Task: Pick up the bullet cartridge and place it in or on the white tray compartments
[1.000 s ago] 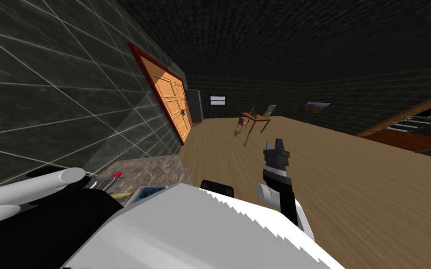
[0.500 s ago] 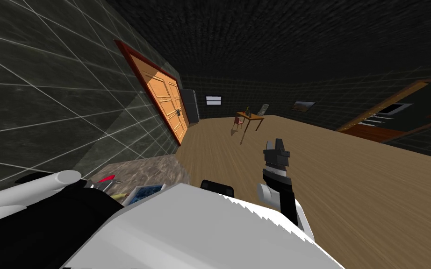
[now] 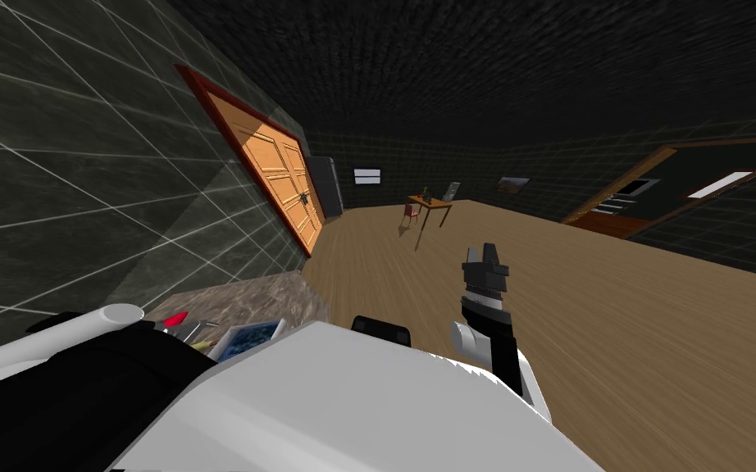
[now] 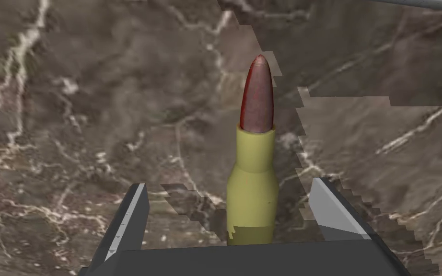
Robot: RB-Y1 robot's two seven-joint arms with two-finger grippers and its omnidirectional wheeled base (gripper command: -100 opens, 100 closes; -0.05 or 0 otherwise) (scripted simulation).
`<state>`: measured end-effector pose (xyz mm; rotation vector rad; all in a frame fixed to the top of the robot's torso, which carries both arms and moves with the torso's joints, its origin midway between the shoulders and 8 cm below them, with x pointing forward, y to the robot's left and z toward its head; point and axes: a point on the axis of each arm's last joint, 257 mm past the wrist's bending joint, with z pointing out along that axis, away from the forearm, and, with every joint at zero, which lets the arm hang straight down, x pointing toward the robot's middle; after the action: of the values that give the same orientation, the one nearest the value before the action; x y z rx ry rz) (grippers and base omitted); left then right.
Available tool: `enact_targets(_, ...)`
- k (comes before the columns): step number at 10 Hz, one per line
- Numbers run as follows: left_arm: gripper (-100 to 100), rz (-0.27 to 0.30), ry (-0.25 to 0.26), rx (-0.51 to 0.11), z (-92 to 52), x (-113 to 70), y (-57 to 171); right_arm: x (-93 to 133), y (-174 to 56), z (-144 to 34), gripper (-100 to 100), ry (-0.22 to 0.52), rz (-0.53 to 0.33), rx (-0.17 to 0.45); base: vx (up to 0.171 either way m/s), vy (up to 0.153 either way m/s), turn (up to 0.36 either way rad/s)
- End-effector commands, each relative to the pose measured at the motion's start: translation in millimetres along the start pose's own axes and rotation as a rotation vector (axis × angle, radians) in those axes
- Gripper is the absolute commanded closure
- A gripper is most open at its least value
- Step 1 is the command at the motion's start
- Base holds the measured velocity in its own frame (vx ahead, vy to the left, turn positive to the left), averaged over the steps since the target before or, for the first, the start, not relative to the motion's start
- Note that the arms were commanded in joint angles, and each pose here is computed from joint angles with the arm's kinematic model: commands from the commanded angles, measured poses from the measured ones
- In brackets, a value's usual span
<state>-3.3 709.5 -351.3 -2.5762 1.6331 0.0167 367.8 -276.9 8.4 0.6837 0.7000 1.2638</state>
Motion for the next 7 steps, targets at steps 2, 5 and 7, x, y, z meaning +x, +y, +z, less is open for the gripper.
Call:
enact_targets(2,100,-0.002,0.001,-0.002,0.7,-0.1,1.3,0.0,0.0,0.0,0,0.000,0.000,0.000,-0.004,-0.004,0.006)
enact_targets(5,100,-0.003,0.001,-0.003,0.7,-0.2,1.7,0.0,0.0,0.0,0,0.000,0.000,0.000,0.000,0.000,0.000)
enact_targets(7,0,-0.003,0.001,-0.003,0.7,-0.2,1.6,0.0,0.0,0.0,0,0.000,0.000,0.000,0.000,0.000,0.000)
